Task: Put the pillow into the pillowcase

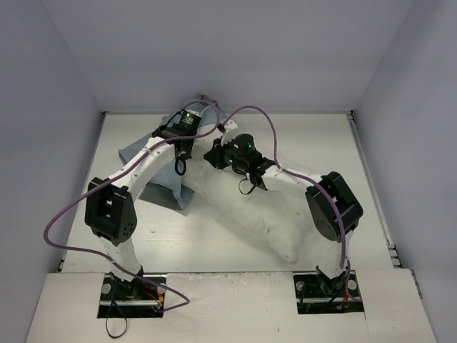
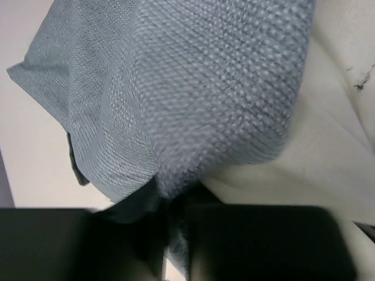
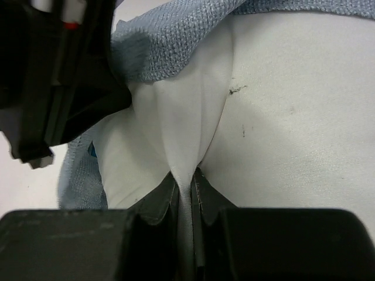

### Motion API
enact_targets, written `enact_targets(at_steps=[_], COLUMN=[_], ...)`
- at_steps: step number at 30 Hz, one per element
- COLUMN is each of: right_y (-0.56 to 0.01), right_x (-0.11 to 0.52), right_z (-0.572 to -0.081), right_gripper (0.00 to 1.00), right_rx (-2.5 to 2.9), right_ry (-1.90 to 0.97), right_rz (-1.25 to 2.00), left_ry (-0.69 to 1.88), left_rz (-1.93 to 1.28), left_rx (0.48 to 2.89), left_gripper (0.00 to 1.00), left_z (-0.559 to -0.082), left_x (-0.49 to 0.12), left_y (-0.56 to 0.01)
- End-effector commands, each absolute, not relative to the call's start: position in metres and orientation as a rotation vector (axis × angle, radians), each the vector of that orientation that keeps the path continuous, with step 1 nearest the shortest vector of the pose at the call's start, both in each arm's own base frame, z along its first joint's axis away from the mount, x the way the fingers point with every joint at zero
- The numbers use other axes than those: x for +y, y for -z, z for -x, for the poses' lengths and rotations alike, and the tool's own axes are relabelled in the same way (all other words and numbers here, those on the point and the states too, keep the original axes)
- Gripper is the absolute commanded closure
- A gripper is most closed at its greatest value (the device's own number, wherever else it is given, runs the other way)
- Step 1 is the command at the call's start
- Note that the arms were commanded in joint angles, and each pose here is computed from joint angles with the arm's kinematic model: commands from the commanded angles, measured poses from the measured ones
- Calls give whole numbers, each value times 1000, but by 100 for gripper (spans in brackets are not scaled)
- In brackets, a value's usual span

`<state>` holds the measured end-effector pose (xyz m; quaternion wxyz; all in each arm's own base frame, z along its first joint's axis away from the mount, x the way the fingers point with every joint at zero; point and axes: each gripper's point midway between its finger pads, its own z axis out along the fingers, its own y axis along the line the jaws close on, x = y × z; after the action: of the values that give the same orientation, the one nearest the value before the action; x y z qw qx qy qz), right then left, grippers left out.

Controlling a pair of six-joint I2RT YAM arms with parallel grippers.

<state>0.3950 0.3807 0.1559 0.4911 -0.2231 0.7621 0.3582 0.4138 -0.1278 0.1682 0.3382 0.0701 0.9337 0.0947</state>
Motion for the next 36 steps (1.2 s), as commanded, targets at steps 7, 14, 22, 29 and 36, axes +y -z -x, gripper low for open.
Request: enact_targets(at_steps=[7, 14, 22, 29, 36], right_y=[-191, -204, -175, -195, -296], right_x=[395, 403, 416, 385, 345], right_z=[-389, -398, -393, -416, -443], right_gripper=[100, 100, 100, 100, 100], right_rx=[1761, 1734, 1800, 1780, 1605], right_ry=[-959, -1002, -1022, -897, -818], right_rz=[632, 626, 617, 484, 284], left_ry=[235, 761, 846, 711, 793], left_rz=[-314, -453, -344, -106, -80], left_rx=[2224, 2191, 2287, 2476, 2389], left_gripper=[100, 100, 100, 100, 100], left_z=[-407, -321, -301, -282, -276], left_x=[-192, -271, -269, -232, -235], left_y=[-271, -311, -285, -213, -251])
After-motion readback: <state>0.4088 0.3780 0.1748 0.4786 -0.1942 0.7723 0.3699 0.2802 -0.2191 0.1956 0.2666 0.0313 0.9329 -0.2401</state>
